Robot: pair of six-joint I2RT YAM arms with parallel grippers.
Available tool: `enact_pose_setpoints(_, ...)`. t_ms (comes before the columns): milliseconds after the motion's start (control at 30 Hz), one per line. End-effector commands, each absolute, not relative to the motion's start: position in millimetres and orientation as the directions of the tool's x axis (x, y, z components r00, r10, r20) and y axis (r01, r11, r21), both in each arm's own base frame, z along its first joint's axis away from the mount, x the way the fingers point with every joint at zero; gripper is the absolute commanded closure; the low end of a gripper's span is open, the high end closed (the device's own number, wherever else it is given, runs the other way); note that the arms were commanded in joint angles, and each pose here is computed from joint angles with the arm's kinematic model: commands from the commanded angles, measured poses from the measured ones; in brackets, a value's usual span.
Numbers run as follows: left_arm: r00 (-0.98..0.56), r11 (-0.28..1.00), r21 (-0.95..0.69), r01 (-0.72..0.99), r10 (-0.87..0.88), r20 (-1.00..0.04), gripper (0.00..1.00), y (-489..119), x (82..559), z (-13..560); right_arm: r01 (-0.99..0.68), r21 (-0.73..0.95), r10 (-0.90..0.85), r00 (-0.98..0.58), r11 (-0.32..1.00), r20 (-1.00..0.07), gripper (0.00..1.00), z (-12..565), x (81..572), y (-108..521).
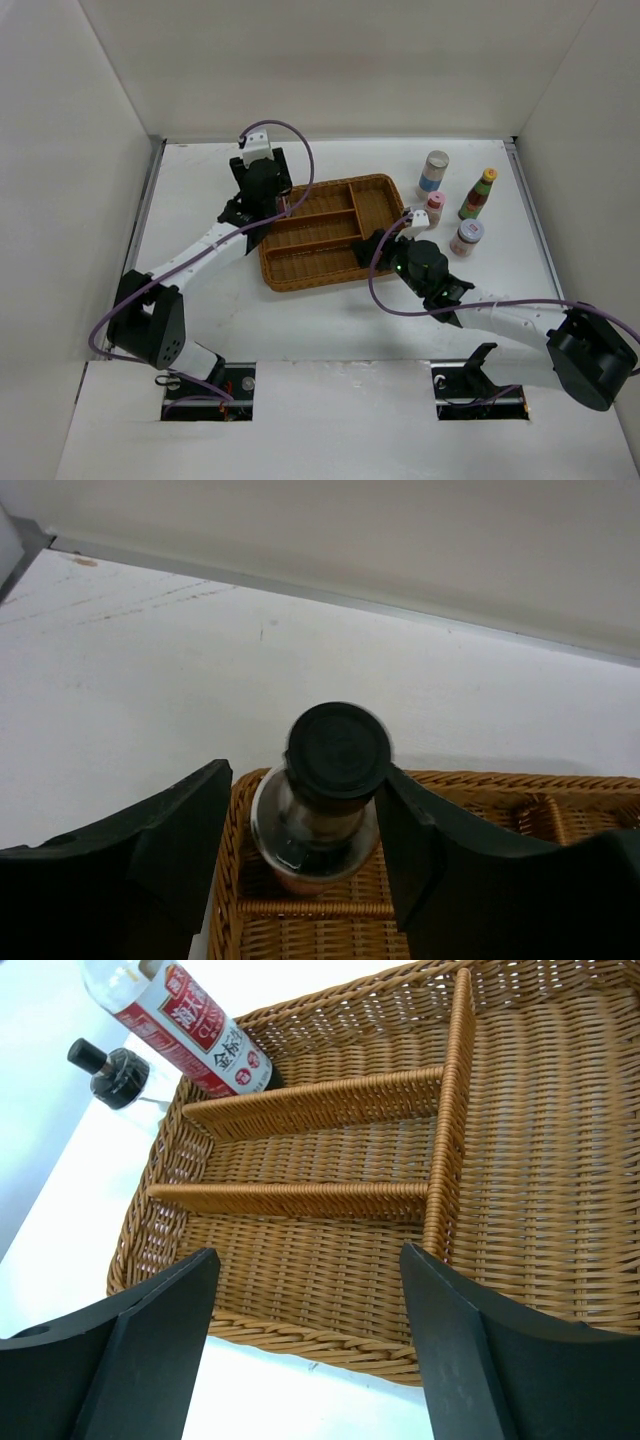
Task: Organize the condiment bottles
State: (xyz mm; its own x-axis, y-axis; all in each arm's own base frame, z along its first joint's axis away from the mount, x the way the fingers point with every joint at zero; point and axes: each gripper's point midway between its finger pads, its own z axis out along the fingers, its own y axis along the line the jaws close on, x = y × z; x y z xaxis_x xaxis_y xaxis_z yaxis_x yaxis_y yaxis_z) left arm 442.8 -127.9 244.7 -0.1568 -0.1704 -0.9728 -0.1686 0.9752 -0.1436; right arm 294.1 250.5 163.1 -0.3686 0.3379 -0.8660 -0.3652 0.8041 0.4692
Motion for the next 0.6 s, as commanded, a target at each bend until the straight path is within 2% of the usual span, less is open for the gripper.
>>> enact_pose_setpoints(0,-0.073,0.966,-0.202,-0.159,-0.216,-0.974,0.39,-128.3,436.6,273.2,-0.389,0.491,0.382,-0.326,0.78,-0.865,0.19,180.2,296.9,249.9)
enact_pose_setpoints(100,-0.059,0.968,-0.209,-0.139,-0.219,-0.974,0.33,-135.0,433.7,282.7,-0.387,0.493,0.385,-0.326,0.779,-0.864,0.18,180.6,297.2,248.9)
enact_pose_setpoints(333,-0.04,0.965,-0.22,-0.14,-0.227,-0.973,0.3,-133.2,430.5,295.4,-0.386,0.493,0.384,-0.326,0.78,-0.864,0.16,180.0,297.6,248.5)
enact_pose_setpoints(567,0.001,0.957,-0.244,-0.159,-0.247,-0.969,0.2,-115.2,405.7,311.0,-0.385,0.492,0.383,-0.327,0.781,-0.864,0.14,179.6,298.0,248.8)
